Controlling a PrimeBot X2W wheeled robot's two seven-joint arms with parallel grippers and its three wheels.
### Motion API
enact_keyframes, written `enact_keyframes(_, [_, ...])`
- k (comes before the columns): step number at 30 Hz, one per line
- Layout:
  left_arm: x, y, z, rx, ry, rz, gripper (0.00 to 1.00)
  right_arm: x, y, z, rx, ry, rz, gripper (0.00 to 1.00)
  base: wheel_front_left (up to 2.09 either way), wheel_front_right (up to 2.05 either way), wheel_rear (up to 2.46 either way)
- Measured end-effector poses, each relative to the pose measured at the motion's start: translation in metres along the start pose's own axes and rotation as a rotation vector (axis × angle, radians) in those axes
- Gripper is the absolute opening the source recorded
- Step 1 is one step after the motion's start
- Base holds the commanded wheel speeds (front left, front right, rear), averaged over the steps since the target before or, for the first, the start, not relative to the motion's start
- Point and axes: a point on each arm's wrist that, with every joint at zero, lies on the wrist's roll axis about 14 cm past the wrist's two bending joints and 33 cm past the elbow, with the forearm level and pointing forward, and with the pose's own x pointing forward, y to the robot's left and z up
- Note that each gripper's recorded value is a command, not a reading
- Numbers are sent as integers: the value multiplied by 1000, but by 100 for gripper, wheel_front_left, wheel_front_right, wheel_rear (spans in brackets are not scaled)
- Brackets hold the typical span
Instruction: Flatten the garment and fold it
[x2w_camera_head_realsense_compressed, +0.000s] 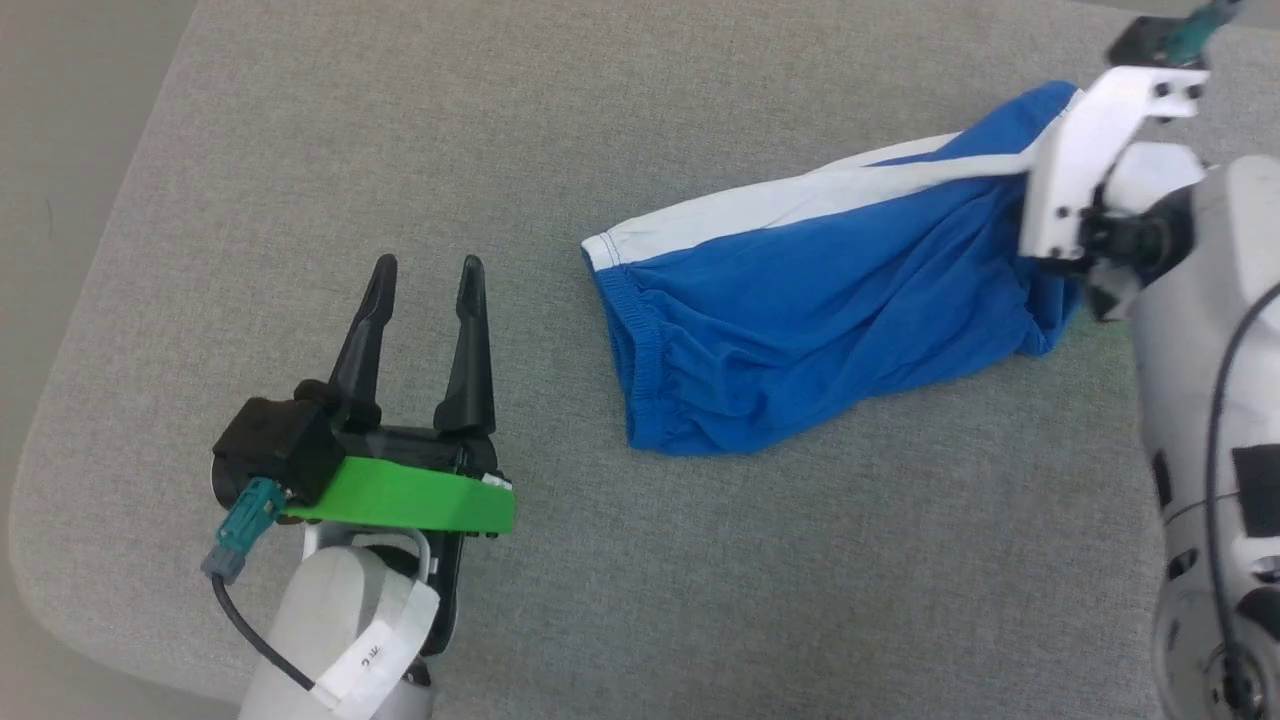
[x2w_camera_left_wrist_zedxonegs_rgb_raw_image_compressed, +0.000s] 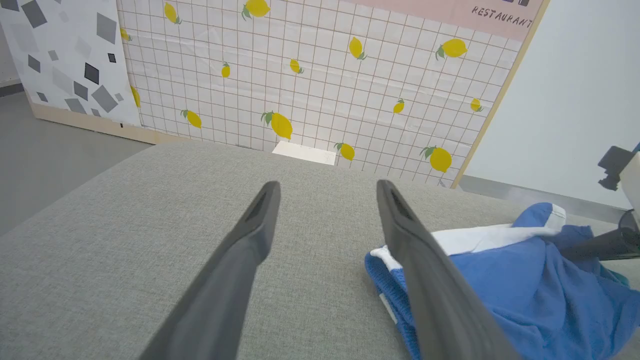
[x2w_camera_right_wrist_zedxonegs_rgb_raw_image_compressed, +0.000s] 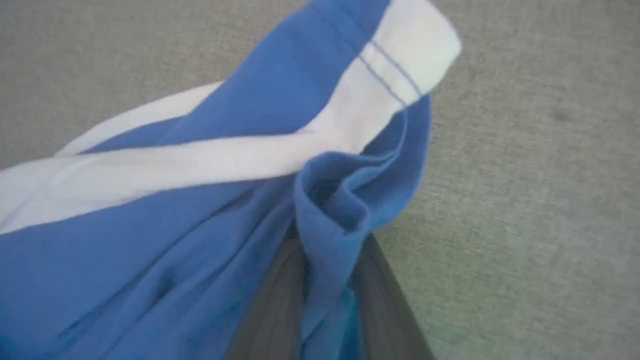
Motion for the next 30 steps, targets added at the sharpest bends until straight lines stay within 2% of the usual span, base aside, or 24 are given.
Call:
enact_keyframes(4, [0,0,3,0,-6,0,100,-2,11,-1,-3,-40,34,0,0,0,0])
enact_keyframes(10, [-2,-1,5,3,-10,3,100,-13,-2,-4,5,-132,3,0,0,0,0])
enact_keyframes(15, [-6,-5,5,2,-7,-7,100,-33,-42,-7,23,-214,-90,0,0,0,0])
enact_keyframes(24, [-12,-17,6,-7,-6,-45,100,-93,-135,-23,27,-337,-352,0,0,0,0])
enact_keyframes(27, [-14,-20,4,-12,0,-55,100,-113,-151,-25,15,-376,-412,0,0,0,0])
enact_keyframes(30, [-15,-23,3,-16,6,-62,100,-127,-150,-20,-13,-421,-435,0,0,0,0])
